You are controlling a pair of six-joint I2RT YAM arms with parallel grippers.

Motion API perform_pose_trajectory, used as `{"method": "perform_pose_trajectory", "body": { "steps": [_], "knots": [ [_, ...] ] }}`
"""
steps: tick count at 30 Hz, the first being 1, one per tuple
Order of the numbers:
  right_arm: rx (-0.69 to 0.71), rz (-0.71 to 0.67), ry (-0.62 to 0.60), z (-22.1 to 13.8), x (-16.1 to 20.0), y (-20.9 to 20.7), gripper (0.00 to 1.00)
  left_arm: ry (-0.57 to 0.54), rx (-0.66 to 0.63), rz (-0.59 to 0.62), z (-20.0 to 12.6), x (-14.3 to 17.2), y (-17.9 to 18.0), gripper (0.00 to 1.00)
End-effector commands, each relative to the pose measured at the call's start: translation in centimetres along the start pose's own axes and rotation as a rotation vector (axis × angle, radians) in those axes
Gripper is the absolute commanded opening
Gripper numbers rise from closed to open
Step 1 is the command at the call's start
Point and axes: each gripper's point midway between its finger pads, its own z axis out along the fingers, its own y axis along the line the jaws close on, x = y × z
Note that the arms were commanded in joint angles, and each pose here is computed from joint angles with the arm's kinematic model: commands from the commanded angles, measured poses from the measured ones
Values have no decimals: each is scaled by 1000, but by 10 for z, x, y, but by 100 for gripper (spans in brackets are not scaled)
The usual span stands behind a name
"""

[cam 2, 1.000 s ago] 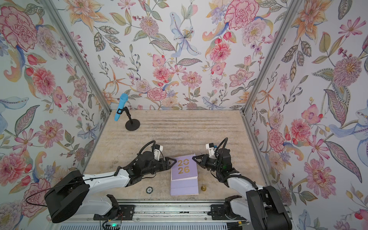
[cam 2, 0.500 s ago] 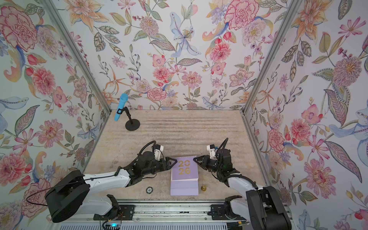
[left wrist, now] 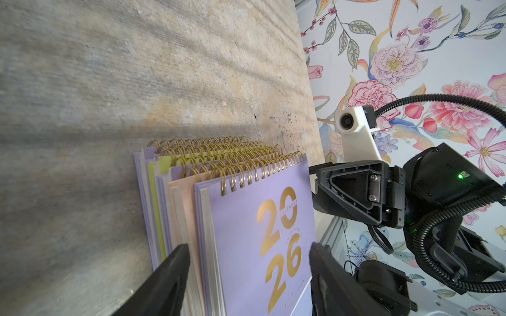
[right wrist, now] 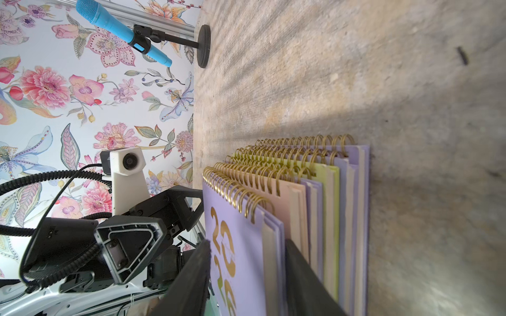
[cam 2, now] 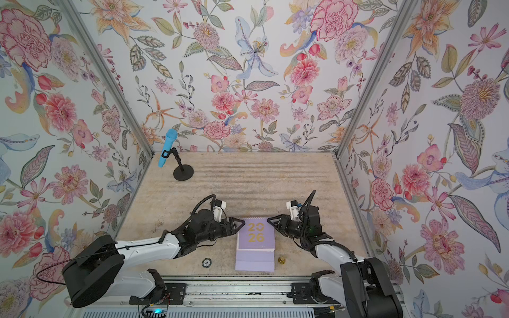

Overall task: Stack the calendars
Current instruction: Place the calendar at the calendar, then reset both arms

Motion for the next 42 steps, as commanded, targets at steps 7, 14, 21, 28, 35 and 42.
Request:
{"method": "perform_pose_trajectory", "body": {
  "steps": [7,14,21,28,35,42],
  "knots": [
    [17,-48,-9,-4,-11,11,60,-30,11,2,-2,-8,-10,73],
    [136,-126,-17,-13,-20,11,79,-90,-15,14,-15,-29,-4,74],
    [192,-247,-87,-26,-42,28,99,-216,-96,61,-52,-75,9,100],
    [274,-388,-237,-44,-75,41,99,-502,-233,189,-122,-133,21,100],
    [451,-556,-468,-76,-116,43,99,-808,-508,452,-205,-175,26,100],
    [625,-640,-727,-110,-139,18,99,-1035,-789,713,-260,-185,33,100]
  ]
}}
